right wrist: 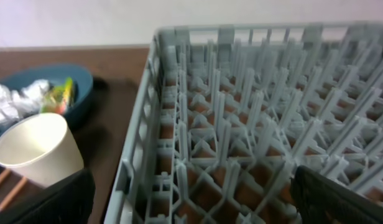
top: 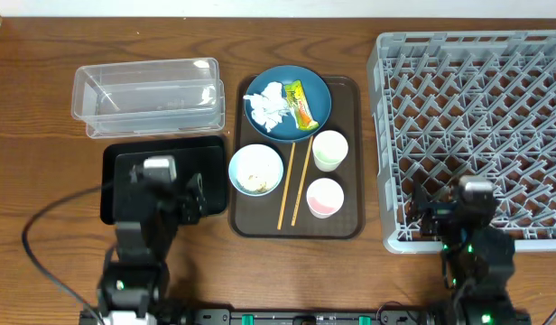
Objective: Sort waste into correct bins and load items into the dishwasher rack
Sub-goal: 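Reach the left gripper to the crumpled white tissue on the blue plate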
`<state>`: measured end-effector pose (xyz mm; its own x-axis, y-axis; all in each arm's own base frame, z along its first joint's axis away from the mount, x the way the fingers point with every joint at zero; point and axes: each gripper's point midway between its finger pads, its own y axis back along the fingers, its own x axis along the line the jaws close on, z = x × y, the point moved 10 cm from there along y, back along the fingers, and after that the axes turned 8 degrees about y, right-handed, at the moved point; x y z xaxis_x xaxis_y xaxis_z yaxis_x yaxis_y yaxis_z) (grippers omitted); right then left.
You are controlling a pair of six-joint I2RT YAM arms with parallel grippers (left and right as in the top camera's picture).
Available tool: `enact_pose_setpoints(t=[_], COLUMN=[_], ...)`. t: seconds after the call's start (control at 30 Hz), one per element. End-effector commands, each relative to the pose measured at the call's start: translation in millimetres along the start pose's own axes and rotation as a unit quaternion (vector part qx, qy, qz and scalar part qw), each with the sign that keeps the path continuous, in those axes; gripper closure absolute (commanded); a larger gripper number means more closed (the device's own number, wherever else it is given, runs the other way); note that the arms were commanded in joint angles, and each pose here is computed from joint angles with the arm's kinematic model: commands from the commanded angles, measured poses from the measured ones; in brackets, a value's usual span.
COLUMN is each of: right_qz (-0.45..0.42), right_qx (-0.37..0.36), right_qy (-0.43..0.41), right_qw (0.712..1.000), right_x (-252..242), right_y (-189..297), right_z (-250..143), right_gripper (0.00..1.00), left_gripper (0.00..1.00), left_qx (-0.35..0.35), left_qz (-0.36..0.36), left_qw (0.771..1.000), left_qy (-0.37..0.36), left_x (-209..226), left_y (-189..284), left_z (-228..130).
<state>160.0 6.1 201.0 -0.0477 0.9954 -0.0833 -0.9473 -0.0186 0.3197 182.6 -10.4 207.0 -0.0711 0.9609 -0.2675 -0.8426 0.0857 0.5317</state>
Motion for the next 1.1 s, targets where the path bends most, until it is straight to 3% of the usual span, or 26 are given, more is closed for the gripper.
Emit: enact_pose_setpoints(t=[0.0, 0.23, 0.43, 0.67, 0.8, 1.07], right_qz=[-0.002, 0.033, 0.041, 0.067, 0.067, 0.067], right_qx=[0.045, 0.189, 0.286, 0.302, 0.302, 0.302], right_qy=[-0.007, -0.005, -0.004, -0.012, -0.012, -0.012], right_qw=[0.999, 0.981, 0.957, 0.951, 0.951, 0.951], right_x=[-1, 1, 1, 5, 5, 5], right_y=[-8, -34, -55, -62, -62, -62], right_z=[20, 58, 73, 73, 73, 73], right_gripper=[0.01, 0.01, 0.01, 0.01, 0.01, 0.01], left_gripper=[0.23, 0.23, 0.23, 0.23, 0.23, 0.23], left_qx=[0.047, 0.231, 0.31, 0.304, 0.252, 0.184], left_qz=[-0.023, 0.025, 0.05, 0.048, 0.038, -0.016], left_qw=[0.999, 0.972, 0.949, 0.951, 0.964, 0.982], left_qy=[0.011, 0.031, 0.039, 0.039, 0.071, 0.047], left_x=[-12, -21, -25, -25, -29, -53], left_y=[-3, -8, -3, -5, -14, -48], left_z=[25, 53, 65, 67, 80, 109])
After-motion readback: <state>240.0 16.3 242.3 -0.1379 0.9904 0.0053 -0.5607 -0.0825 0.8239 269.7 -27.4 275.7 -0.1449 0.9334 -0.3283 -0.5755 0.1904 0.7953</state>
